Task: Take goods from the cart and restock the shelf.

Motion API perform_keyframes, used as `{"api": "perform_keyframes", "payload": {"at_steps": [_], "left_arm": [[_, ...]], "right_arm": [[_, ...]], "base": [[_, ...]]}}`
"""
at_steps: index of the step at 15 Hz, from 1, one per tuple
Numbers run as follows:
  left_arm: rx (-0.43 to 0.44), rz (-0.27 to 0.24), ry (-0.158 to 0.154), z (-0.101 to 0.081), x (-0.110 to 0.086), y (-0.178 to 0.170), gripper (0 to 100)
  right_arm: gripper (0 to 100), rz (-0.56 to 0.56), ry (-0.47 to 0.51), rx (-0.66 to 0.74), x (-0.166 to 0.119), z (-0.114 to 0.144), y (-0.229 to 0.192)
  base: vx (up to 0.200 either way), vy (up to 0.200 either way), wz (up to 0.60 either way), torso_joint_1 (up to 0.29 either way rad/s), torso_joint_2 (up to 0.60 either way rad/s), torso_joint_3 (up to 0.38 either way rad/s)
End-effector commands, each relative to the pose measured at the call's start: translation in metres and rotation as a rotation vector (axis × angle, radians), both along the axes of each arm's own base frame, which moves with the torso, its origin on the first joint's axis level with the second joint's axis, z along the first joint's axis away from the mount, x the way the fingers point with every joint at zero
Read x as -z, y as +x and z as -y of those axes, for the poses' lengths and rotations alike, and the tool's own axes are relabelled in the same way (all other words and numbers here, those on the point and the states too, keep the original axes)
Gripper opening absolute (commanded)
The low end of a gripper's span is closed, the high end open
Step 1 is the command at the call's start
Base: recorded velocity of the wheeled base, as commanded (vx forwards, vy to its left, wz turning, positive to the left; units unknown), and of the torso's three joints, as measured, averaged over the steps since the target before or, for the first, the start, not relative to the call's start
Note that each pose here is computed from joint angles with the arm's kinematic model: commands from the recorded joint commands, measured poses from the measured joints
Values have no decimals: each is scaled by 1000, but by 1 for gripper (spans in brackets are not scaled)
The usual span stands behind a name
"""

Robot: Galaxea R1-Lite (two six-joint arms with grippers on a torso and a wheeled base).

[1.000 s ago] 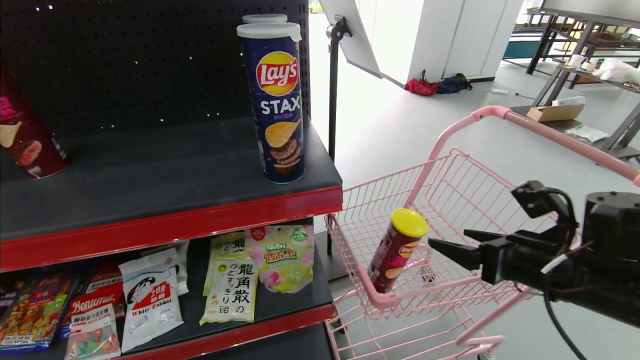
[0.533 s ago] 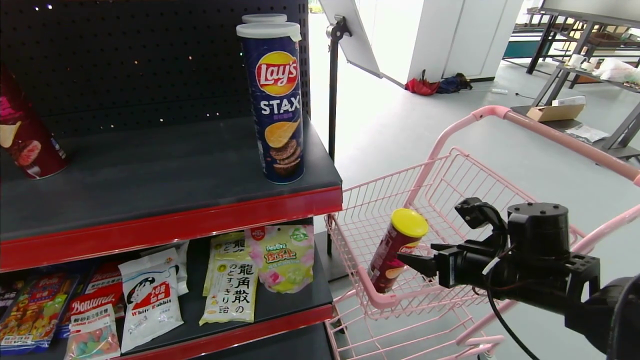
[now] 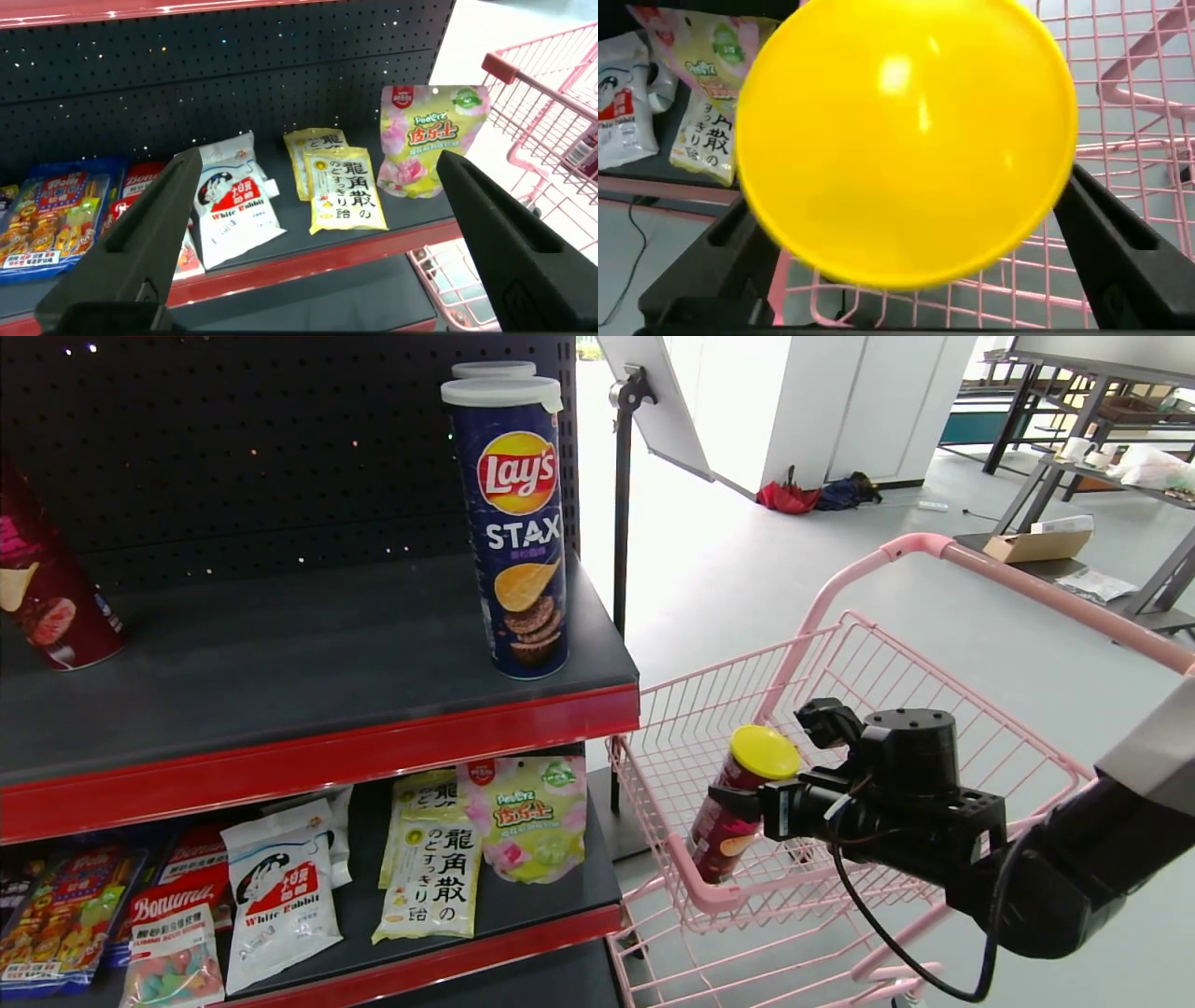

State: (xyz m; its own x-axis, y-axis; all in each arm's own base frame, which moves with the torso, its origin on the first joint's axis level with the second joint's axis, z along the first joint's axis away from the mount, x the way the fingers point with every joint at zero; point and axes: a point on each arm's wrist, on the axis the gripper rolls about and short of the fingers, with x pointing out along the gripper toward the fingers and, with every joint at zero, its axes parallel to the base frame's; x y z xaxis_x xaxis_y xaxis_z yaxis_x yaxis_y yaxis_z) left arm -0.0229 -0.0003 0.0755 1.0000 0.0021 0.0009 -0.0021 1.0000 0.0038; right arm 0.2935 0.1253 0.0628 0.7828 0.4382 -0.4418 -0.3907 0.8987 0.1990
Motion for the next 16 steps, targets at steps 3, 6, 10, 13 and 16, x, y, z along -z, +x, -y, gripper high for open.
{"api": "perform_keyframes", "payload": {"at_steps": [3,6,10,13,16], "left_arm": [[1,-1,1,0,0,0,100],[-1,-1,1,0,0,0,100],[1,-1,1,0,0,0,100],[1,-1,1,0,0,0,100],[1,-1,1,0,0,0,100]], "right_arm": [[100,-12,-12,9,15,-7,16],[100,26,-13,26,22,-12,22],[0,21,-14,13,25,-17,22],[0,36,-12,18,21,-16,21],[0,157,-7,49,-19,-14,22]], "base": [[0,0,0,0,0,0],[0,0,0,0,0,0],[0,0,0,0,0,0],[0,0,0,0,0,0],[0,0,0,0,0,0]]}}
